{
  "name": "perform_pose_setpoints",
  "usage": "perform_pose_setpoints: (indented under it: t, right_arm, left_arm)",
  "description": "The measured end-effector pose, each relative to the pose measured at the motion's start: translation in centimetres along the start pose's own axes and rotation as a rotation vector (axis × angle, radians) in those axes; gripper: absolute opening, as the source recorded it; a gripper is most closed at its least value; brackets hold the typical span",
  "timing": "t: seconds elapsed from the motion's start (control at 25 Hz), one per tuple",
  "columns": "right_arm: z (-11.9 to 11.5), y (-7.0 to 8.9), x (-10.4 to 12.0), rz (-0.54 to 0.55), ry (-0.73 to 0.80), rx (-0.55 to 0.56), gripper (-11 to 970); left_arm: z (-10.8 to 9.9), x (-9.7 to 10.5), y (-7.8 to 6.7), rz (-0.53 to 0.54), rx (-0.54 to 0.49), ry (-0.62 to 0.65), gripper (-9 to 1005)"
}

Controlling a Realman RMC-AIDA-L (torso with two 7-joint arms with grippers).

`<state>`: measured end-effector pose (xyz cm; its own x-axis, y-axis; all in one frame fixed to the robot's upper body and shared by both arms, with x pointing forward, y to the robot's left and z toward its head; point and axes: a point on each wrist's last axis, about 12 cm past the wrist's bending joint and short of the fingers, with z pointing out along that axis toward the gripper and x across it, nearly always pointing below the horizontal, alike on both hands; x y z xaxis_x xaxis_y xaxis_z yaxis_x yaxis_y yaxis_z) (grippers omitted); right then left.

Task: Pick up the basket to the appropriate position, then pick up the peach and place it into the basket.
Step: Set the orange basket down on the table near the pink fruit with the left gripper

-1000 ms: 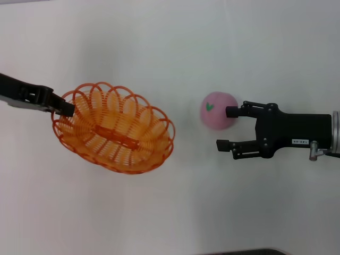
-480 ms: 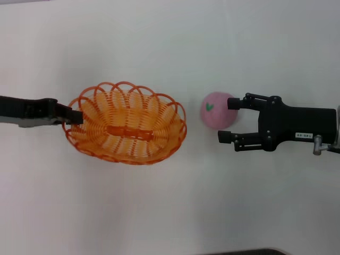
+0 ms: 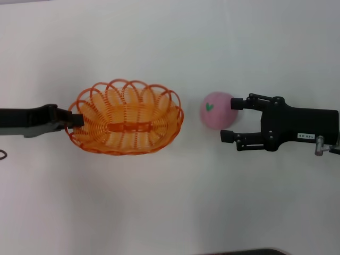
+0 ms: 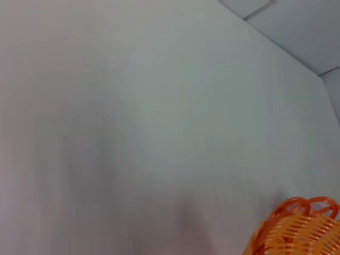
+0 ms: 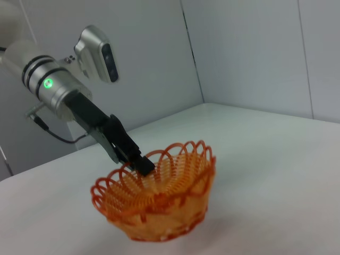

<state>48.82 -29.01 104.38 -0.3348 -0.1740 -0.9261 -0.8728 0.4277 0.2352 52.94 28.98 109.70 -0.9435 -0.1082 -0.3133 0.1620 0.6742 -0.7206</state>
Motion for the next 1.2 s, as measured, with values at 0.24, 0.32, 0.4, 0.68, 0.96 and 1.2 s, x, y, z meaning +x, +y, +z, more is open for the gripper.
perform_pose_setpoints:
  t: [0.24, 0.32, 0.4, 0.68, 0.96, 1.2]
  right_arm:
    - [-0.1, 0.0, 0.1, 0.002, 0.001, 0.003, 942]
    - [-0.1, 0.0, 0.1, 0.003, 0.002, 0.004, 942]
    - [-0.1, 0.0, 0.1, 0.002, 0.002, 0.004, 942]
    - [-0.1, 0.0, 0.2, -0.003, 0.003, 0.004, 941]
    - [-0.1, -0.1, 0.0, -0.004, 0.007, 0.003, 941]
    - [-0.1, -0.1, 0.0, -0.009, 0.008, 0.003, 941]
  left_arm:
    - [1.3, 0.7, 0.7, -0.008, -0.041, -0.039, 59]
    - [1.6, 0.9, 0.9, -0.01, -0.051, -0.056, 59]
    - [1.8, 1.1, 1.1, -0.015, -0.056, -0.066, 58]
    - [2.3, 1.5, 1.4, -0.002, -0.09, -0.072, 60]
    - [2.3, 1.1, 0.7, 0.031, -0.124, -0.075, 60]
    - [2.4, 0.9, 0.3, 0.029, -0.144, -0.076, 59]
